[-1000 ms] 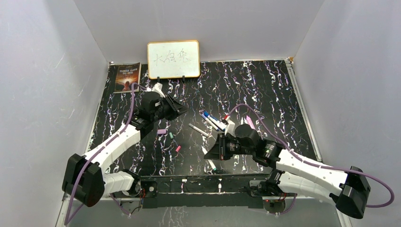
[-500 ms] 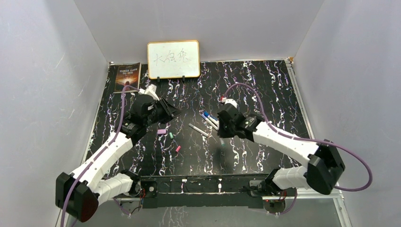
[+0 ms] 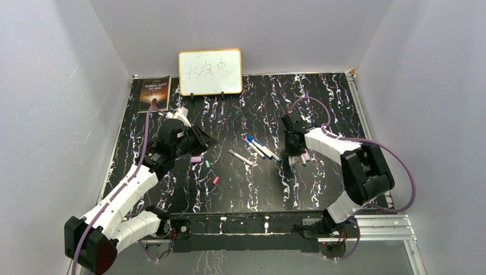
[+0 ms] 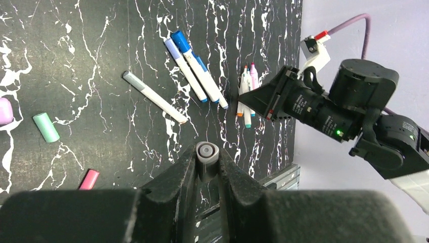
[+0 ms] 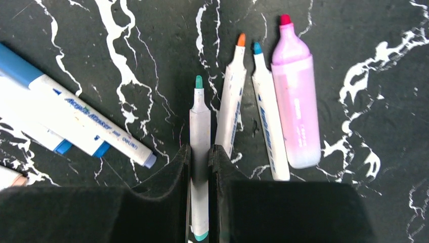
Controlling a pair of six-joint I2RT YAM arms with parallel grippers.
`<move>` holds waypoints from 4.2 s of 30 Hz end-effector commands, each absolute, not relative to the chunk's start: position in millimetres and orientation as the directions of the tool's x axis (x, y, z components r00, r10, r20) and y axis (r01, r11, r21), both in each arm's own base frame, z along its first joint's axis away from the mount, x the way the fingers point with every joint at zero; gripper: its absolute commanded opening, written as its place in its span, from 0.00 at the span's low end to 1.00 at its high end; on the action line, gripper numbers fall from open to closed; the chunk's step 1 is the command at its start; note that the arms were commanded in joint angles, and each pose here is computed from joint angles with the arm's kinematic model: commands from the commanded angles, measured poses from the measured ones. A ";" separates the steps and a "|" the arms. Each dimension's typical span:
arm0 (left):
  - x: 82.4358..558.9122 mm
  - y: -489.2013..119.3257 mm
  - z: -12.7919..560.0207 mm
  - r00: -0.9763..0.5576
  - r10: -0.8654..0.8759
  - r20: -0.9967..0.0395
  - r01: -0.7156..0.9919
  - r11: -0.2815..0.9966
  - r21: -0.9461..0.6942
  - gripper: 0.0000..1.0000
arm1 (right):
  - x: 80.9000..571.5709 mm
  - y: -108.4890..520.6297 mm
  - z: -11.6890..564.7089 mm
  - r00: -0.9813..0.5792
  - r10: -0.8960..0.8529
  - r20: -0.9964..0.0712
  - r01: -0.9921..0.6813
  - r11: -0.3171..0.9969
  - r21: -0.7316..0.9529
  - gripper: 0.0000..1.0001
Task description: Open the pen caps
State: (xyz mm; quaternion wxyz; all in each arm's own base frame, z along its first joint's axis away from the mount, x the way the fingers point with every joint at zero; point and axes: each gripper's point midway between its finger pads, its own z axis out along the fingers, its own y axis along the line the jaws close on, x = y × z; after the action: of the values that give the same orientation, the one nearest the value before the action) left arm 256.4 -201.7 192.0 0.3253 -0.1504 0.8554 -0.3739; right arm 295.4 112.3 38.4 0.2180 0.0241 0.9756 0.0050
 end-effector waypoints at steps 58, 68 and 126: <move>220.8 -124.5 47.9 -0.872 -0.316 -0.374 -0.241 0.942 -0.234 0.30 | 297.9 173.5 93.5 -0.837 0.014 -0.548 -0.168 0.945 0.282 0.53; 230.7 -138.7 86.4 -0.850 -0.329 -0.410 -0.200 0.924 -0.327 0.51 | 307.5 182.3 92.1 -0.831 -0.033 -0.555 -0.206 0.945 0.253 0.52; 229.1 -158.4 124.2 -0.845 -0.340 -0.413 -0.134 0.882 -0.452 0.99 | 344.5 237.2 24.5 -0.826 -0.303 -0.476 -0.356 0.934 0.023 0.25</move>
State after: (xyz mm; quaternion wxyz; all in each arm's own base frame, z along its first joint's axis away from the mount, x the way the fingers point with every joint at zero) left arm 226.8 -154.2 119.4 0.2477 -0.1289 0.9400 -0.1963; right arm 340.8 230.1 30.8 0.2354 -0.1686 0.9558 0.0506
